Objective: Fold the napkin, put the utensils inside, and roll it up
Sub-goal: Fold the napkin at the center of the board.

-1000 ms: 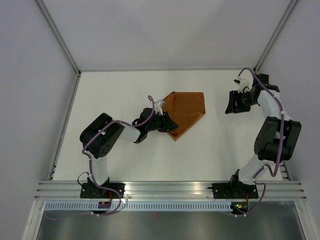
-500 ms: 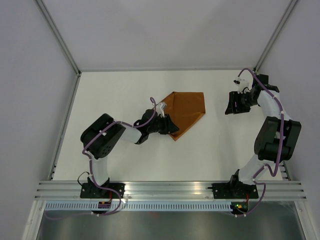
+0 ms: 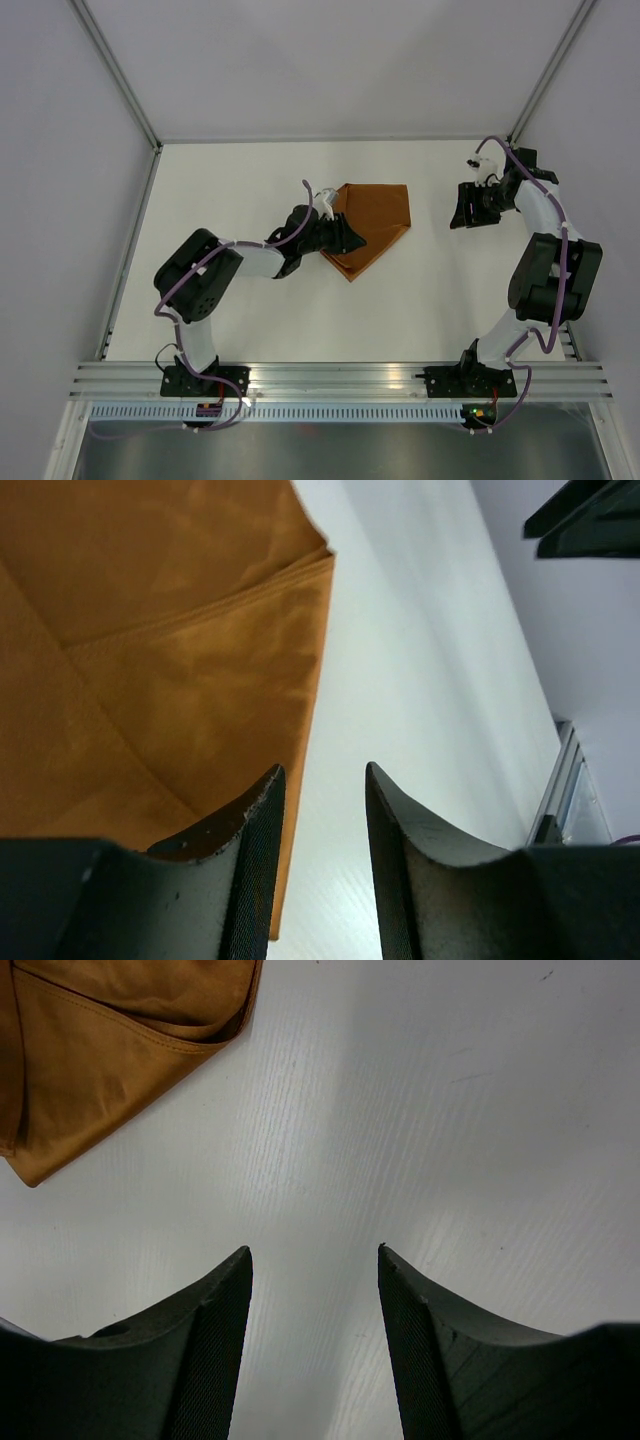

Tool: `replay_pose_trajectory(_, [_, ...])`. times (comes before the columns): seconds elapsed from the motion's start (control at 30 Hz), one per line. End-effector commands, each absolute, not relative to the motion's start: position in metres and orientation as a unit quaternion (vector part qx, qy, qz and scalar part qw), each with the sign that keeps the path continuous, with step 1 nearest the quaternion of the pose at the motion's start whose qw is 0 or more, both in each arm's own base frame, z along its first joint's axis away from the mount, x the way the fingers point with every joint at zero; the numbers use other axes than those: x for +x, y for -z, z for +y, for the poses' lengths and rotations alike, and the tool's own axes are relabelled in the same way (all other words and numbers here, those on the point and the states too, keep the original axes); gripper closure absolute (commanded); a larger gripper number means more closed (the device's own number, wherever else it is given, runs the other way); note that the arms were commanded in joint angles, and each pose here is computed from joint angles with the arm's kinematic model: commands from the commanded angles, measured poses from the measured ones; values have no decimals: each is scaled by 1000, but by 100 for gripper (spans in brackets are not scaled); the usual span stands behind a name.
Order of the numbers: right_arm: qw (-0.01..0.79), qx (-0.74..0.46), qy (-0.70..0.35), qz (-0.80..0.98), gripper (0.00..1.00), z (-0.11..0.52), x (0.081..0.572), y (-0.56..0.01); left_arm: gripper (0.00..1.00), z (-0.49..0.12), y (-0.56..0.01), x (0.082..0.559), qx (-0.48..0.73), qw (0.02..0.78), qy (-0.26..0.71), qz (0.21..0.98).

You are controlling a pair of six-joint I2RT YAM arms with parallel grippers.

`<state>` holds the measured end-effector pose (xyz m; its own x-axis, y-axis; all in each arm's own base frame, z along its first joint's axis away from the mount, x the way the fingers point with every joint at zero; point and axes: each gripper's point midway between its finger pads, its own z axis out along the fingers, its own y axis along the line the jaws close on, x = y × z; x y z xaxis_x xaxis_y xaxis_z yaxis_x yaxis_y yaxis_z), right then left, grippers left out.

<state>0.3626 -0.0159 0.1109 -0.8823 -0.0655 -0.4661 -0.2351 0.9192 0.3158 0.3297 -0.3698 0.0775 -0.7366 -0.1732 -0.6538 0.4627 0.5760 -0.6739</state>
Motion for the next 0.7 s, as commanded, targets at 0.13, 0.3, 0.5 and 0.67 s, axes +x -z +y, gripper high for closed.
replay_pose_trajectory(0.13, [254, -120, -169, 945, 41, 7, 389, -137, 56, -370, -191, 355, 81, 461, 467, 750])
replay_pose_trajectory(0.3, [278, -158, -157, 934, 40, 53, 405, -148, 53, -307, -223, 370, -40, 505, 381, 773])
replay_pose_trajectory(0.5, [315, -226, -146, 910, 41, 137, 416, -145, 50, -208, -261, 363, -177, 541, 255, 782])
replay_pose_trajectory(0.67, [316, -284, -129, 896, 44, 207, 404, -127, 46, -144, -270, 340, -245, 557, 191, 771])
